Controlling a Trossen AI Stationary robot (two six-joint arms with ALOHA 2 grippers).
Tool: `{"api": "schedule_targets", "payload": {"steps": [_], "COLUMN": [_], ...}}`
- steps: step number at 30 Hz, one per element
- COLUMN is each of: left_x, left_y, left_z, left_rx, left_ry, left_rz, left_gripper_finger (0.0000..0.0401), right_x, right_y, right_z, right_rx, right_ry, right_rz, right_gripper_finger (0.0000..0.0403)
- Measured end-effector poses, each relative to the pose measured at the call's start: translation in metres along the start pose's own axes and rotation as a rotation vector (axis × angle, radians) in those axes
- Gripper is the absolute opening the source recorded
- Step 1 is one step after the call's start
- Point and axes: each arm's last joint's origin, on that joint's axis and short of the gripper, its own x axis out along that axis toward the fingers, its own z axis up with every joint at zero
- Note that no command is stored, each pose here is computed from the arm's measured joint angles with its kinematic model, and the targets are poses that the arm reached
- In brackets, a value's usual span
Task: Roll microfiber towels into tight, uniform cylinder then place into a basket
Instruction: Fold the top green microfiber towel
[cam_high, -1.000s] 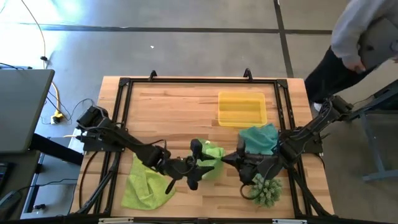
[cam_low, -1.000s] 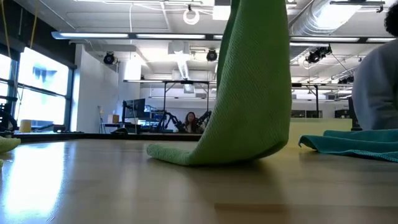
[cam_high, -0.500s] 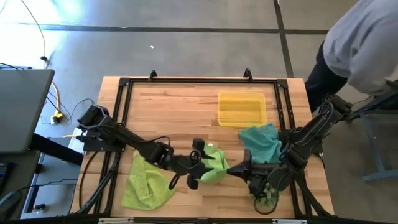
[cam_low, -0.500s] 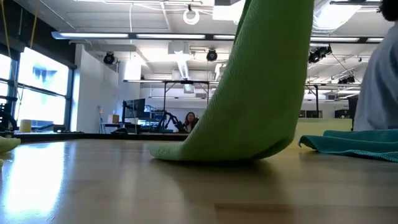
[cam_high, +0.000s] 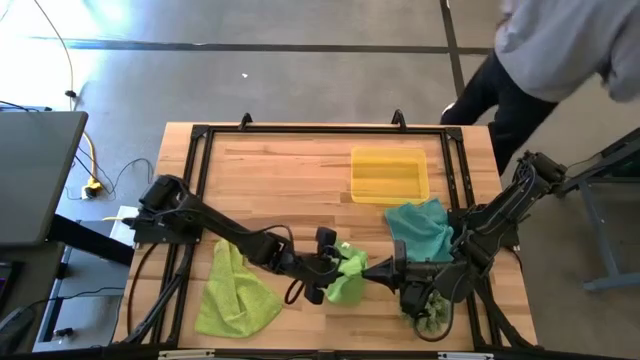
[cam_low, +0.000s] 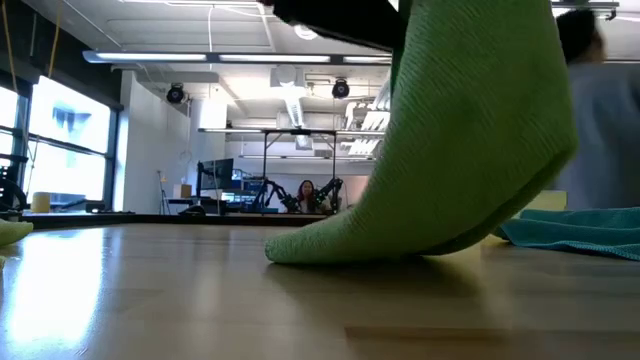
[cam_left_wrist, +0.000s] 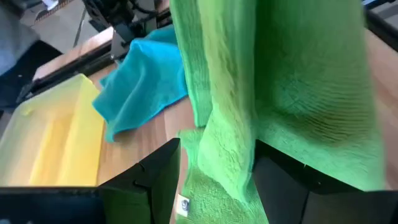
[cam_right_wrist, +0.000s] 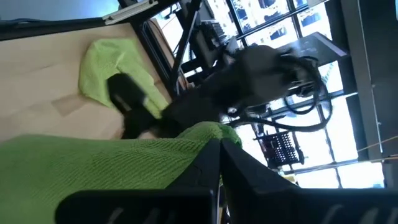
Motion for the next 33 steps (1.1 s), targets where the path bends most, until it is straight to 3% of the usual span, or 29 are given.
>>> {"api": "schedule_targets", "payload": {"steps": [6,16,20,28,33], "left_x": [0.020,0.047,0.053,0.046,0.030], "left_y": [-0.007,-0.009,-0.009,-0.010,-0.006], "left_z": [-0.015,-0.037,-0.042,-0.038,-0.038], "left_rx": [-0.037,-0.232,-0.262,-0.234,-0.240], "left_ry": [0.059,0.131,0.136,0.145,0.221], "left_rz": [0.002,0.064,0.085,0.083,0.073], "left_gripper_finger": [0.0181,0.0177,0.0143,0.0013,0.0012], "right_x": [0.000,0.000,0.000,0.002,0.006], "right_y": [0.000,0.000,0.000,0.002,0.005], "right_z": [0.000,0.000,0.000,-0.006,-0.015], "right_rx": [0.009,0.143,0.171,0.371,0.513], "right_ry": [0.001,0.005,0.005,0.042,0.116], "right_rz": [-0.003,-0.003,-0.003,0.009,0.022], "right_gripper_finger": [0.0000,0.0000,0.0000,0.0000,0.0000]}}
